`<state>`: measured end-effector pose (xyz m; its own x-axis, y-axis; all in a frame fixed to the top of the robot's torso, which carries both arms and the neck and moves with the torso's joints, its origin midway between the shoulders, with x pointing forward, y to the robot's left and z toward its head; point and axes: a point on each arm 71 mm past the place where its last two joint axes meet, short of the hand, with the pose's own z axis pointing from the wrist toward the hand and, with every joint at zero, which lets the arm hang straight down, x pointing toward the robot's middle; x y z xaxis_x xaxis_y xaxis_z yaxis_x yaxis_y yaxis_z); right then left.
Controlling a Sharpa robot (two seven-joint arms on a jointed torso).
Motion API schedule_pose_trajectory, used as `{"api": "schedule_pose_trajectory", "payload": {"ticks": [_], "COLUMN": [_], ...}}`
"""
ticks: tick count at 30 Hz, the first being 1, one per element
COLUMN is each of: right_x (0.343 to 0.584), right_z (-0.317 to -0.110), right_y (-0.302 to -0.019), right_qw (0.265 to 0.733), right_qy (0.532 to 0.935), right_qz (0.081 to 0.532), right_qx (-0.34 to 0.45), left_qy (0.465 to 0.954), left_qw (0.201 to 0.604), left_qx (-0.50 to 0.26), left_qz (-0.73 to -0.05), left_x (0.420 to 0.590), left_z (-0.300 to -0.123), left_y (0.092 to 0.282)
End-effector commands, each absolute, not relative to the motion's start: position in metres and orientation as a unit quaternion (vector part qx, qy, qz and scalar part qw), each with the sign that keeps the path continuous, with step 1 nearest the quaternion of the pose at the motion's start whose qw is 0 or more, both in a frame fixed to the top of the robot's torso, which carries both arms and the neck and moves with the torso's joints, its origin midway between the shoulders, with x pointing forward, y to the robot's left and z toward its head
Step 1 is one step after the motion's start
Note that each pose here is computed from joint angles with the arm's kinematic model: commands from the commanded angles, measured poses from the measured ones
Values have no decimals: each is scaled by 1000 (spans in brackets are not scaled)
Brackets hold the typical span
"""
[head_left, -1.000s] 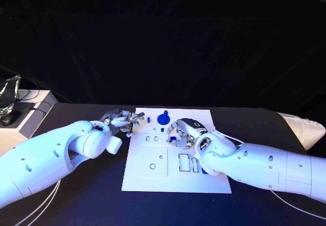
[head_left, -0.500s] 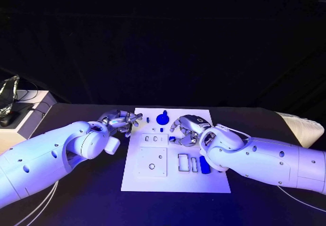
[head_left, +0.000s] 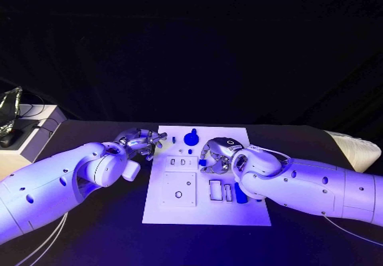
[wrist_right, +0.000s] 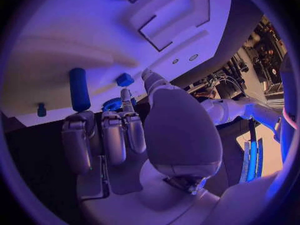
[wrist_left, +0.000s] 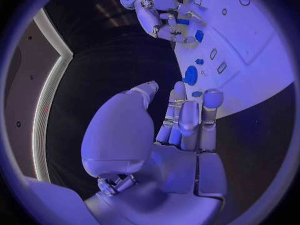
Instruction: Assemble the parts on the task board
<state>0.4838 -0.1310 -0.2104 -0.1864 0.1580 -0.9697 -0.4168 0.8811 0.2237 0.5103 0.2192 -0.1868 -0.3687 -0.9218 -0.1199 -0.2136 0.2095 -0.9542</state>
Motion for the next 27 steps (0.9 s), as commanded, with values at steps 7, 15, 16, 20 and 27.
{"api": "schedule_pose_trajectory", "payload": {"ticks": [7,15,16,20,27], "right_x": [486,488,488,489,491], "right_z": [-210,-212,-212,-215,-217], "right_y": [-133,-132,-132,-131,-129], "right_qw": [648,642,641,635,632], "right_qy": [730,736,737,742,744], "right_qz": [202,198,198,195,194], "right_qx": [-83,-86,-87,-90,-91], "left_qy": [681,681,681,682,682], "left_qw": [376,376,376,376,375], "left_qx": [-406,-406,-406,-406,-405], "left_qz": [-480,-480,-480,-479,-480], "left_x": [510,510,510,510,510], "left_z": [-186,-186,-186,-187,-187], "left_y": [217,217,217,217,216]}}
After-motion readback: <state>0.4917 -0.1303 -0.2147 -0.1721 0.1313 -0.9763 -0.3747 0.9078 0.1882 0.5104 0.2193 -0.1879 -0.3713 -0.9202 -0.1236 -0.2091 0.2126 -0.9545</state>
